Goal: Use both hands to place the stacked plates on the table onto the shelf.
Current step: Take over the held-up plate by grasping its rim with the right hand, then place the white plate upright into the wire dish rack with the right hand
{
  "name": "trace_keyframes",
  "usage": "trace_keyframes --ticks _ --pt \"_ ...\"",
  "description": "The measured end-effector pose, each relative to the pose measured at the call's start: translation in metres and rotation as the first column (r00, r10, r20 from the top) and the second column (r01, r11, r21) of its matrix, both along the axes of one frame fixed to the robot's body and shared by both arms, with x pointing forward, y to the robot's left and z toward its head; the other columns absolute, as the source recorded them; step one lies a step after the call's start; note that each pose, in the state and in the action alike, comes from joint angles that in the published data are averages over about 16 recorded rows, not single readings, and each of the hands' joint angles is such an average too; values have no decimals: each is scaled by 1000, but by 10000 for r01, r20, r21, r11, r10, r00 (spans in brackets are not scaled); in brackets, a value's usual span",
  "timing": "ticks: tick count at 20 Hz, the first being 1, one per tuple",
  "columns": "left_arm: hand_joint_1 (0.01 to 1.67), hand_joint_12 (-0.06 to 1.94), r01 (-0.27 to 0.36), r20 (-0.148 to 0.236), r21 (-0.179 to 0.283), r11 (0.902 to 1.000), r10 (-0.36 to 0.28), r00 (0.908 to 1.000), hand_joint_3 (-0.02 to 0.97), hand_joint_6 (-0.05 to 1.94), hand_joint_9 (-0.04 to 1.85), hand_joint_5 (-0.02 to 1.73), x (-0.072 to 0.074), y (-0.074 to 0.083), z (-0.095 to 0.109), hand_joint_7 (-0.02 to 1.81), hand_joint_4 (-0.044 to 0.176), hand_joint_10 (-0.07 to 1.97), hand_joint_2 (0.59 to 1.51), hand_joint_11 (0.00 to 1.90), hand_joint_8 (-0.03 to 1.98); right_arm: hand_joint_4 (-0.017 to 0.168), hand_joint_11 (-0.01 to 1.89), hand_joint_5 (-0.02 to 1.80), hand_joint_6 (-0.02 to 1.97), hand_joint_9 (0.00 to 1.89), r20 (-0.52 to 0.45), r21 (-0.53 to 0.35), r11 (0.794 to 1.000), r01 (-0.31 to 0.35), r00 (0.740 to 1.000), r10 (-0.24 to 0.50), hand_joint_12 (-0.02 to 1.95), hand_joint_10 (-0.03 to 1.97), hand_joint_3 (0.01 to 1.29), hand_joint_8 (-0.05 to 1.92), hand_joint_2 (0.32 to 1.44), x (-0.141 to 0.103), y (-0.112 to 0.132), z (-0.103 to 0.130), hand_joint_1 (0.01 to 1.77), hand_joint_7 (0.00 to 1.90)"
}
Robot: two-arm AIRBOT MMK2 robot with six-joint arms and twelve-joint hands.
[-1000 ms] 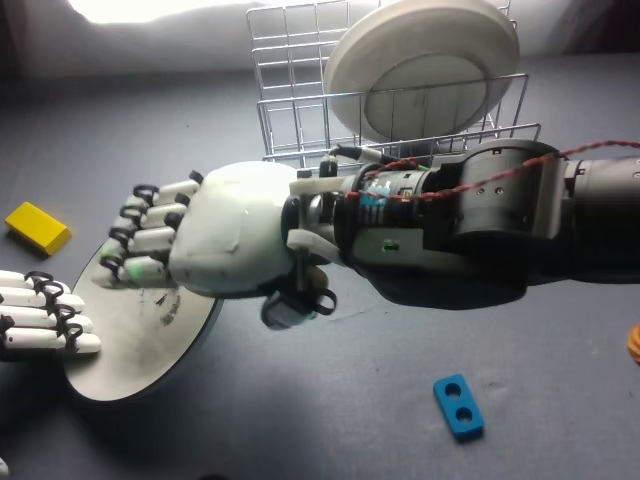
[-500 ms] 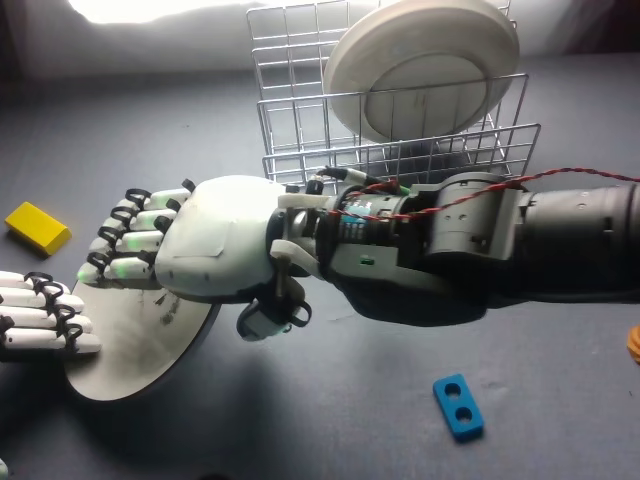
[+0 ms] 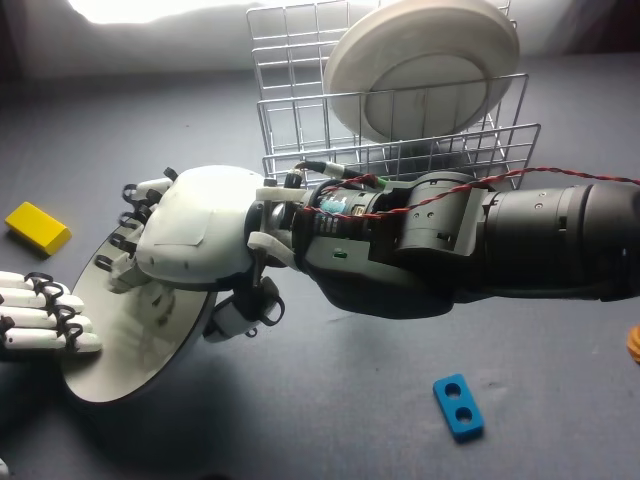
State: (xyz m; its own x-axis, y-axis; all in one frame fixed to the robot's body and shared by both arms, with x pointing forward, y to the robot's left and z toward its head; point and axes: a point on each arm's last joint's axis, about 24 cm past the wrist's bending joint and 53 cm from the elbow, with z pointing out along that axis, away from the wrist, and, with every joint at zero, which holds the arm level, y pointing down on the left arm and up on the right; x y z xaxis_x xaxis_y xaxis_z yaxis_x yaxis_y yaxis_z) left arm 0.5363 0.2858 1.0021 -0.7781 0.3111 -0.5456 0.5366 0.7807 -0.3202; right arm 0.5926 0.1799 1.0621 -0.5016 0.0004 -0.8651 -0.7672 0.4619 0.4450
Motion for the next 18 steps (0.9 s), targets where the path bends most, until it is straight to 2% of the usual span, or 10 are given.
trace_keyframes --ticks 3,7,12,18 --pt "16 12 26 74 -26 10000 -26 10000 16 -3 -5 6 1 -2 2 26 -6 -14 1037 13 -1 -2 385 600 222 640 122 108 9999 -9 9999 8 864 83 15 121 965 1 1 5 1176 632" --pt "16 13 85 286 -199 9998 -79 9996 16 -1 4 14 6 -7 12 36 -6 -3 1039 14 3 -5 589 789 360 875 270 231 9997 -43 9996 36 1059 309 16 210 972 1 0 14 1136 872" --pt "15 13 207 732 -560 9982 -165 9972 17 3 15 20 15 -16 35 39 -3 10 1042 13 8 -9 788 913 534 1032 420 353 9993 -109 9991 94 1065 595 16 327 964 0 -3 29 1181 1039" --pt "16 13 377 1318 -1077 9935 -233 9910 17 13 19 27 25 -24 71 31 0 12 1041 13 12 -6 820 978 612 1034 647 329 9992 -236 9977 214 1070 935 16 440 954 -6 -12 48 1274 1106"
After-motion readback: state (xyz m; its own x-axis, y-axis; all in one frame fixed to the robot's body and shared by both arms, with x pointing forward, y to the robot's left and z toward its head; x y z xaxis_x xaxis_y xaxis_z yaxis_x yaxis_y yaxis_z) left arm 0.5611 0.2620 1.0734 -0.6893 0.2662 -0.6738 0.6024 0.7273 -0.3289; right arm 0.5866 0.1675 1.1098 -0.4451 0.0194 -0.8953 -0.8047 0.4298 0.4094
